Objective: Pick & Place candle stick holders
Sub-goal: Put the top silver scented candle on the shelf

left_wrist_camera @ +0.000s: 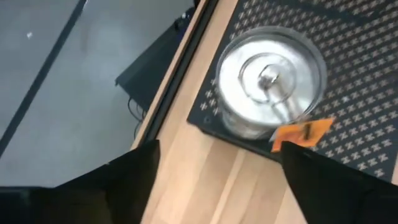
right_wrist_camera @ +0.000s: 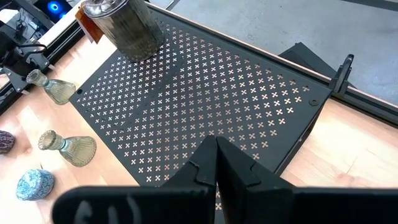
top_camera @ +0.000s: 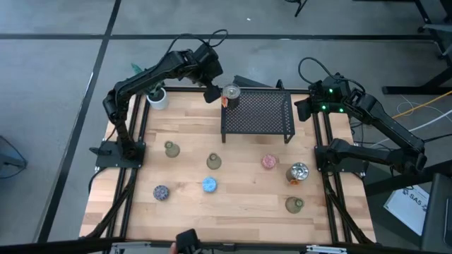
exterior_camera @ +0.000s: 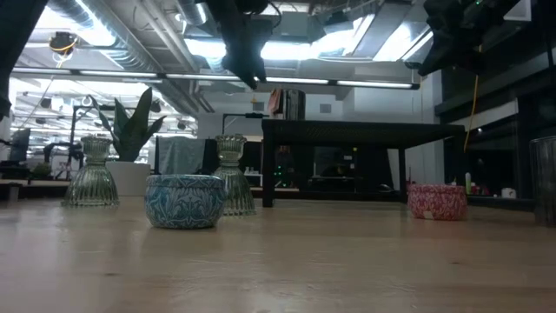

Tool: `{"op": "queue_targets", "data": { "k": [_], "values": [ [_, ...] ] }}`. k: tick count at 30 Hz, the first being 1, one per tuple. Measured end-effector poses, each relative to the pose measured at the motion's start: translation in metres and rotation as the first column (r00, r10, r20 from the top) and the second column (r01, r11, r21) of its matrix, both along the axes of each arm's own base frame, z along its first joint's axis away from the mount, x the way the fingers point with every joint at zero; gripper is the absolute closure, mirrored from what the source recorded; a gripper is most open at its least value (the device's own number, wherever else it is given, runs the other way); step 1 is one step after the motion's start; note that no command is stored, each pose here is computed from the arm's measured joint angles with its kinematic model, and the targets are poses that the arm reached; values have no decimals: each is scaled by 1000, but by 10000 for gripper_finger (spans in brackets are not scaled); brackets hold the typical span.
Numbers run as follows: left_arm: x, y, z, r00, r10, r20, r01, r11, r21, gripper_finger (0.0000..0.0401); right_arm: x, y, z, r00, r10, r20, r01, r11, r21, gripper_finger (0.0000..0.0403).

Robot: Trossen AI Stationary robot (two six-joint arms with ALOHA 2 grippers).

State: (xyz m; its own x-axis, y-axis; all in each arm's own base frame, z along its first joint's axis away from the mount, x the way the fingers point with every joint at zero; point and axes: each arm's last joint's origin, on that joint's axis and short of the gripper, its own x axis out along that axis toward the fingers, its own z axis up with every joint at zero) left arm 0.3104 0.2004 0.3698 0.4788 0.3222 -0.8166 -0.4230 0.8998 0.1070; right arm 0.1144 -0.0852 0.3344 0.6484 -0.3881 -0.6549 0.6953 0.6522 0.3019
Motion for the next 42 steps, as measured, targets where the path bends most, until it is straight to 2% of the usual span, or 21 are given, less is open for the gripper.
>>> {"op": "queue_targets", "data": {
  "k": [7, 14, 29, 38, 42],
  "values": [
    [-3, 5, -12, 999, 17, -36, -17, 1000, -17, 168, 0, 0, 0, 1000, 0, -1, 0, 1000, 0, 395],
    [-2, 5, -12, 999, -18, -48, 18, 1000, 2, 246, 0, 0, 0, 1000, 1, 0, -1, 1000, -1, 395],
    [-2, 5, -12, 999, 5, -40, -5, 1000, -10, 392, 0, 0, 0, 1000, 2, -1, -2, 1000, -2, 395],
    [-2, 5, -12, 1000, 8, -24, -9, 999, -34, 399, 0, 0, 0, 1000, 7, -4, -7, 1000, -7, 395],
    [-1, 4, -12, 1000, -9, -4, 8, 998, -65, 399, 1, 2, 1, 996, 91, 16, -91, 996, -9, 395]
  ]
}}
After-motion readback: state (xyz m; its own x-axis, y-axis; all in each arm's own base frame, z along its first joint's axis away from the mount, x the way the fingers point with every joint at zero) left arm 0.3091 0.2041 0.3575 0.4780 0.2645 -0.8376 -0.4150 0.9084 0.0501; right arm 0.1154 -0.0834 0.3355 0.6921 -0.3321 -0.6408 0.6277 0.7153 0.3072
